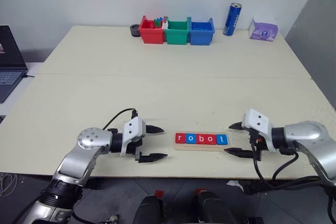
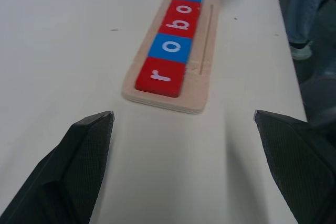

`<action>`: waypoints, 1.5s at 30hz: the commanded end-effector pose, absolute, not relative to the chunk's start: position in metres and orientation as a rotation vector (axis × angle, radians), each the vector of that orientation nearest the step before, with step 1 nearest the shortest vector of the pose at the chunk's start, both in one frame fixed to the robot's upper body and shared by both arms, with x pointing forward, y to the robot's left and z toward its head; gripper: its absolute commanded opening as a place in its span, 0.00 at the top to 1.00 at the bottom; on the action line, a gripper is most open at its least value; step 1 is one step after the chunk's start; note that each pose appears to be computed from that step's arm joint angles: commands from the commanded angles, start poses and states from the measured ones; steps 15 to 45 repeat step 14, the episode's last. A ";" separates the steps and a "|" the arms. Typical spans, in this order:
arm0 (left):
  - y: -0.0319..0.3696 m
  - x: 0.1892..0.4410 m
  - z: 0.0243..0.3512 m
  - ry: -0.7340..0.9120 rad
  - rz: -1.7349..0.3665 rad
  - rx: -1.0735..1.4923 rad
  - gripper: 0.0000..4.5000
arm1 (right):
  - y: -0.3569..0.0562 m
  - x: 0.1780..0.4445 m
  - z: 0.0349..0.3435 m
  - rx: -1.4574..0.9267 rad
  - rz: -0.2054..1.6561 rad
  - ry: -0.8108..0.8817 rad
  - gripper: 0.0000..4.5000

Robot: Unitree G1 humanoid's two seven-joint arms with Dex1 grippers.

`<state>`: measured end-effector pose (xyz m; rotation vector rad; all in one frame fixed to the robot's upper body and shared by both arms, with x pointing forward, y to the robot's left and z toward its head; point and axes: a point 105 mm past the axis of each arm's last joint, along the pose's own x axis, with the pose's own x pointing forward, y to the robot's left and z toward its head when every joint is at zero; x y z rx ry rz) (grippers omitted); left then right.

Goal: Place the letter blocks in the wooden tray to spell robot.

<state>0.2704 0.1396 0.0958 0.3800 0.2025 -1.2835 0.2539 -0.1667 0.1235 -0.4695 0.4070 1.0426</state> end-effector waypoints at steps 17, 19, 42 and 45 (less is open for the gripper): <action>0.139 0.270 0.131 0.092 -1.336 0.420 0.00 | -0.168 0.236 0.162 -0.443 1.098 0.269 0.00; 0.139 0.270 0.131 0.092 -1.336 0.420 0.00 | -0.168 0.236 0.162 -0.443 1.098 0.269 0.00; 0.139 0.270 0.131 0.092 -1.336 0.420 0.00 | -0.168 0.236 0.162 -0.443 1.098 0.269 0.00; 0.139 0.270 0.131 0.092 -1.336 0.420 0.00 | -0.168 0.236 0.162 -0.443 1.098 0.269 0.00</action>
